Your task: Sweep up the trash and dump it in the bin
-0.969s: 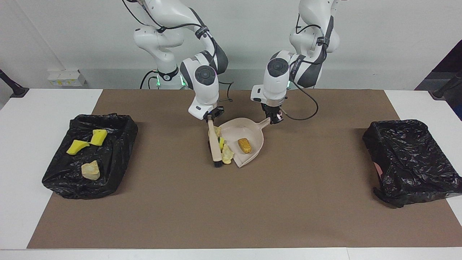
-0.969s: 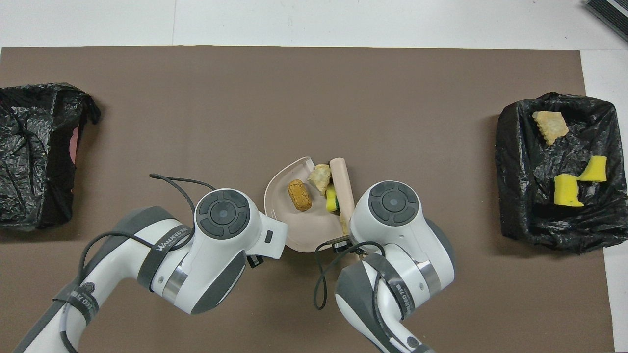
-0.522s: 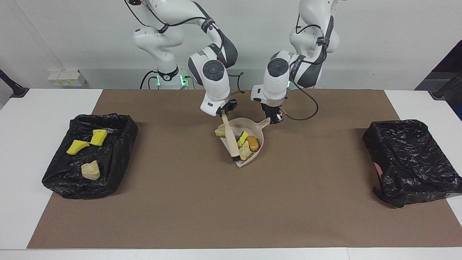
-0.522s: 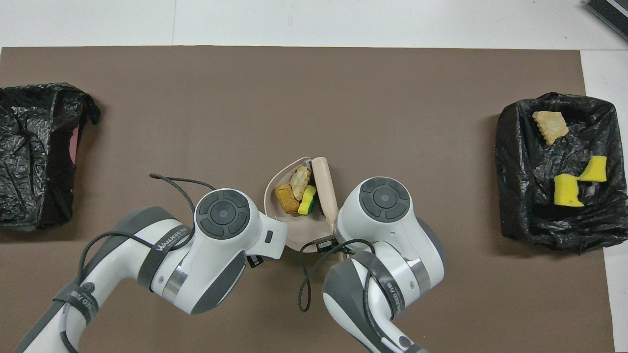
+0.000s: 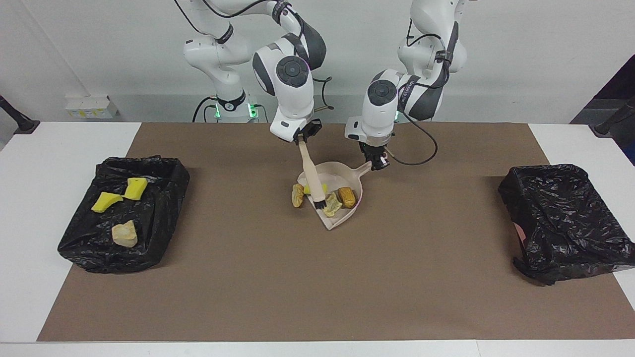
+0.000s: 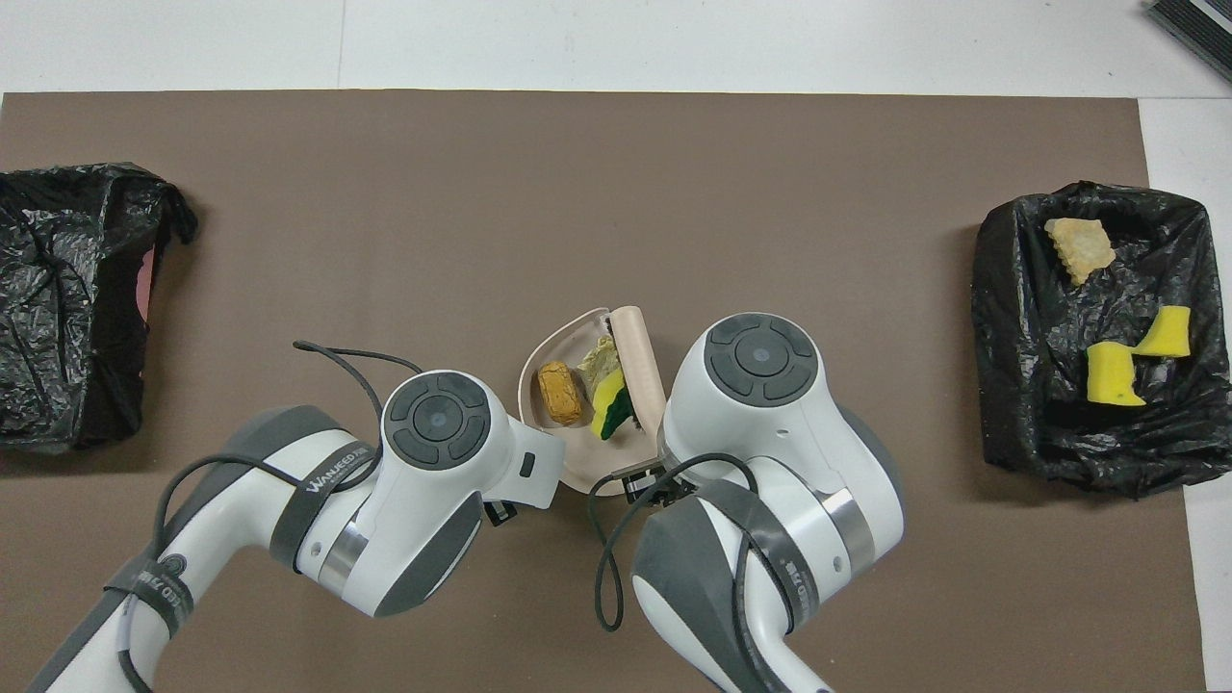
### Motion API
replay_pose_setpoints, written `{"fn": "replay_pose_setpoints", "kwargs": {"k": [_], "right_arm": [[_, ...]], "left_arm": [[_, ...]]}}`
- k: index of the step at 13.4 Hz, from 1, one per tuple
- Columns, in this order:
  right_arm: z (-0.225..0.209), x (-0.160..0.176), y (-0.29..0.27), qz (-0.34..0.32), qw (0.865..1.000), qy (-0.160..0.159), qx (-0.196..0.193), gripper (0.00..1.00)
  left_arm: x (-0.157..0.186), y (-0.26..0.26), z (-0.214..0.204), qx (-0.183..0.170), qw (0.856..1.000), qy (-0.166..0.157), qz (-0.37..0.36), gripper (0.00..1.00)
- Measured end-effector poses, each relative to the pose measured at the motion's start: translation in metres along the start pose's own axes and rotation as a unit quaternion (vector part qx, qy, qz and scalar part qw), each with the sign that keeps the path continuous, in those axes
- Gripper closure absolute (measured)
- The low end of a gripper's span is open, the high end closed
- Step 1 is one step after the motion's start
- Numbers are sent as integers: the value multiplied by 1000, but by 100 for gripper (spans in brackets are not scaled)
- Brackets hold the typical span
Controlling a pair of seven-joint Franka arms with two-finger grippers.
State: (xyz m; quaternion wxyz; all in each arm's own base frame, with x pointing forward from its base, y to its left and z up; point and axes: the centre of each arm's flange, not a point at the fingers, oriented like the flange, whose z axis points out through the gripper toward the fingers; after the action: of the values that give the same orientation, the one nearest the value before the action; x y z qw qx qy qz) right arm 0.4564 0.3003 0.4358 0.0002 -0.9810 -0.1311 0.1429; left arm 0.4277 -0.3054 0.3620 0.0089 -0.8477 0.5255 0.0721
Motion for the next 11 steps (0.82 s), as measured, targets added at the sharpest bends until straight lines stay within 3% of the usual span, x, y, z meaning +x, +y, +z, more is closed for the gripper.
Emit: {"fn": "replay_pose_setpoints", "kwargs": {"k": [4, 8, 11], "right_arm": [[9, 2, 35, 10, 999, -15, -46, 74], [43, 3, 84, -7, 999, -20, -40, 74], [67, 3, 77, -24, 999, -16, -40, 74]], "left_arm": [[0, 0, 0, 0, 1000, 0, -2, 69], [0, 0, 0, 0, 1000, 0, -3, 69], [0, 0, 0, 0, 1000, 0, -3, 69]]}}
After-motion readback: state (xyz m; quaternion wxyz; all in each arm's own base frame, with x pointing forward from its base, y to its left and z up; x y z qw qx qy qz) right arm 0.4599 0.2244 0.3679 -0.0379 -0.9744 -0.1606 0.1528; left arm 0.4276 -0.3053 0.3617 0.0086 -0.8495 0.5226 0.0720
